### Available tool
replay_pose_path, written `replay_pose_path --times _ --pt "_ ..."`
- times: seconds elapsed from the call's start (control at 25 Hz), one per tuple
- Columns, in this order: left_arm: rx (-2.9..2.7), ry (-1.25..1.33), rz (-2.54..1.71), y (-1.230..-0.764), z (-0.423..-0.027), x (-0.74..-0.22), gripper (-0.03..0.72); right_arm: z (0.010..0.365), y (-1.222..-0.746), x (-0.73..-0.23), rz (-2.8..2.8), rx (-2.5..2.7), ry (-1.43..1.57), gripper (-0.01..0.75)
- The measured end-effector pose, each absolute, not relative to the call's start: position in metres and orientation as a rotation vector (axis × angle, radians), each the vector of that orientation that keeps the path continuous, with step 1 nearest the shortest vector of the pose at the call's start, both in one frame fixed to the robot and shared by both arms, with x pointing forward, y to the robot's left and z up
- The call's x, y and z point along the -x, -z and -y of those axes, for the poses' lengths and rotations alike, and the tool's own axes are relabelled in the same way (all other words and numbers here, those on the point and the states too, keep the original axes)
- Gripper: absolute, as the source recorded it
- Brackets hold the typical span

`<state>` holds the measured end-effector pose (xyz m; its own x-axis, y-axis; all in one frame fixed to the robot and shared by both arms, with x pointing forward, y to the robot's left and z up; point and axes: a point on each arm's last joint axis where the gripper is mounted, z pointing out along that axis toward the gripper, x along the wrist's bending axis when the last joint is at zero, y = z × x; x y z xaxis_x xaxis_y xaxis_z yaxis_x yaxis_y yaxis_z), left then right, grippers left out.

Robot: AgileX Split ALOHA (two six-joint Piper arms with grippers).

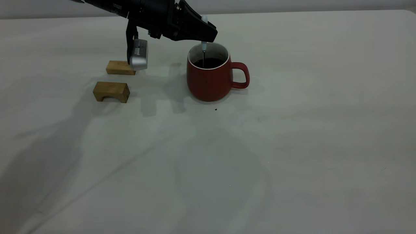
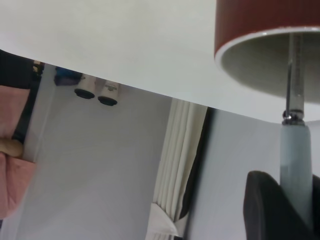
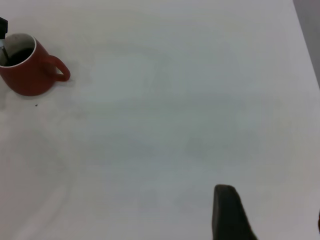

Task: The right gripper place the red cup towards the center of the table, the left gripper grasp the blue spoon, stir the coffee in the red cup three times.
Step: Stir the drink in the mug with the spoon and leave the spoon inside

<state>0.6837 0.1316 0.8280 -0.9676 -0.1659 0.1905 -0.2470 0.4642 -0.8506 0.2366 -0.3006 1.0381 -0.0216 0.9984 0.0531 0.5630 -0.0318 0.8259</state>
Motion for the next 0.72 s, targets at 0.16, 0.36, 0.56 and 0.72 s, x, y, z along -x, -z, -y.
replay_pose_path --times 0.16,0.36,0.56,0.72 --pt "-0.251 -1.523 2.657 -0.826 -0.132 -0.681 0.311 0.301 -1.038 -0.237 -1.645 -1.655 -0.926 0.46" --pt "0.083 -1.595 2.773 -0.829 -0.132 -0.681 0.513 0.301 -1.038 -0.237 -1.645 -1.655 -0.926 0.46" --pt "0.614 -1.692 2.906 -0.855 -0.131 -0.685 0.548 0.301 -1.038 -0.237 -1.645 -1.655 -0.926 0.46" --pt "0.974 -1.732 2.957 -0.884 -0.13 -0.687 0.548 0.301 -1.038 -0.237 -1.645 -1.655 -0.926 0.46"
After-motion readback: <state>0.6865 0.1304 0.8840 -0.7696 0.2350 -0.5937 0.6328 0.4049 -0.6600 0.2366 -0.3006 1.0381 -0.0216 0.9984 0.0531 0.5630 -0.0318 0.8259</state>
